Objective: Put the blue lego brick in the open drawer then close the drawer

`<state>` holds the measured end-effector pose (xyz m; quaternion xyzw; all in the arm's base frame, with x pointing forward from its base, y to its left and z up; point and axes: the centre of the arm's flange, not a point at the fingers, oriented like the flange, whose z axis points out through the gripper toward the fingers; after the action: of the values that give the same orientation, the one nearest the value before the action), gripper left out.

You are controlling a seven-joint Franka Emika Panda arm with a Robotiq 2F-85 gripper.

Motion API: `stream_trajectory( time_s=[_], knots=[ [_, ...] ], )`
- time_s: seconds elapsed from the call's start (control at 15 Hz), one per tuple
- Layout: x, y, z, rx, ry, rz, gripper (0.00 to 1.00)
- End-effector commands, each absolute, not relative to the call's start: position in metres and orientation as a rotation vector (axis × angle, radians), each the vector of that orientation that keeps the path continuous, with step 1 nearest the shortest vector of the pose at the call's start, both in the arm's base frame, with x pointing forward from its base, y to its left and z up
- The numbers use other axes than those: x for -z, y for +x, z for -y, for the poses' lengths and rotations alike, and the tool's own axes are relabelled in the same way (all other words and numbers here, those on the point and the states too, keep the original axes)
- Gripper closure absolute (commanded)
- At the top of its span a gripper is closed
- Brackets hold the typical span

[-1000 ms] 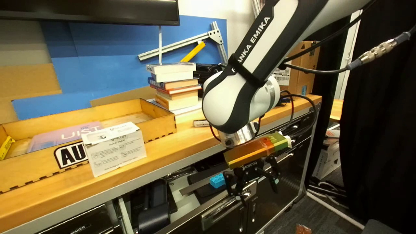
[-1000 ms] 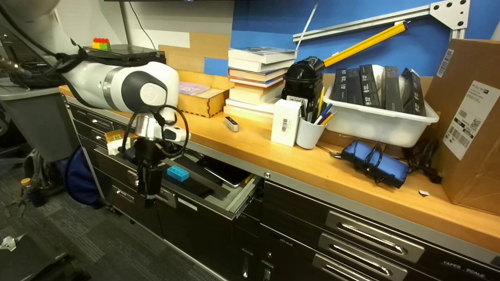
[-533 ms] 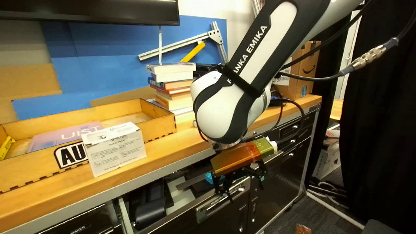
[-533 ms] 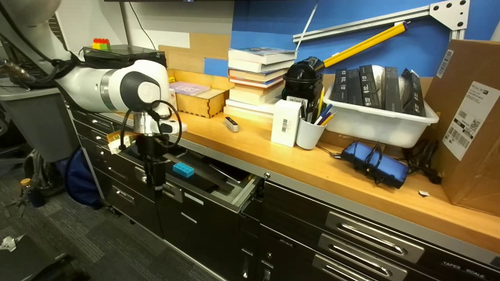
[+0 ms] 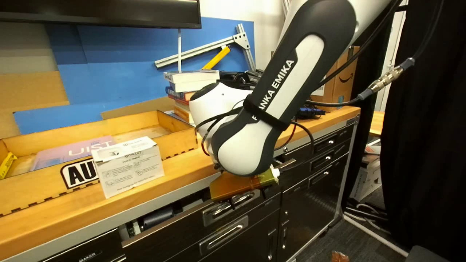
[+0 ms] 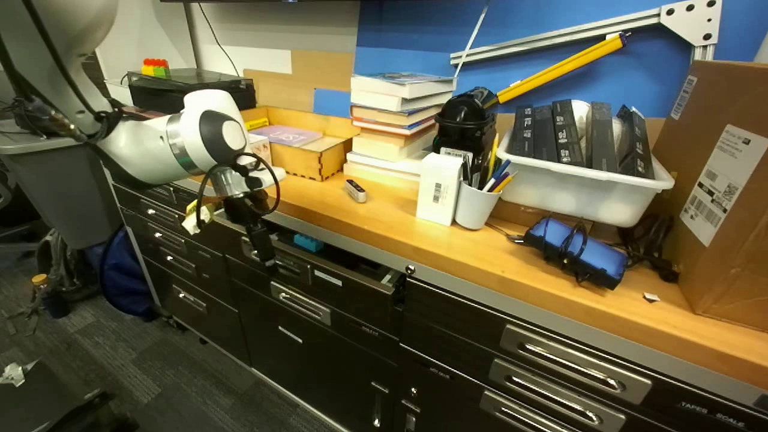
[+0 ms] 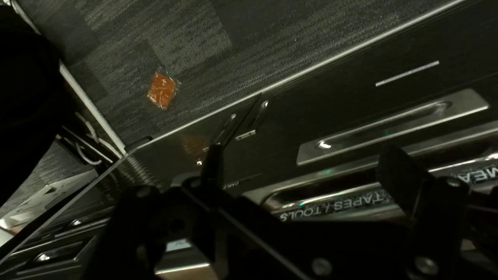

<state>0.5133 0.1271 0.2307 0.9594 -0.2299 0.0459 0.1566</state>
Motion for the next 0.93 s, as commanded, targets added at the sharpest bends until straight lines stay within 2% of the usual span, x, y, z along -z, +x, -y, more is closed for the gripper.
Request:
stream_trajectory(
  time_s=[0.0, 0.4, 0.67, 0.87],
  knots=[
    [-0.224, 0.546, -0.141, -0.344, 2.704, 0.738, 0.0],
    [-0.23, 0.557, -0.153, -0.532, 2.636, 0.778, 0.0],
    [-0.262, 0.542, -0.145, -0.482, 2.659, 0.795, 0.0],
    [-0.307, 0.53, -0.141, -0.253, 2.738, 0.667, 0.0]
  ],
)
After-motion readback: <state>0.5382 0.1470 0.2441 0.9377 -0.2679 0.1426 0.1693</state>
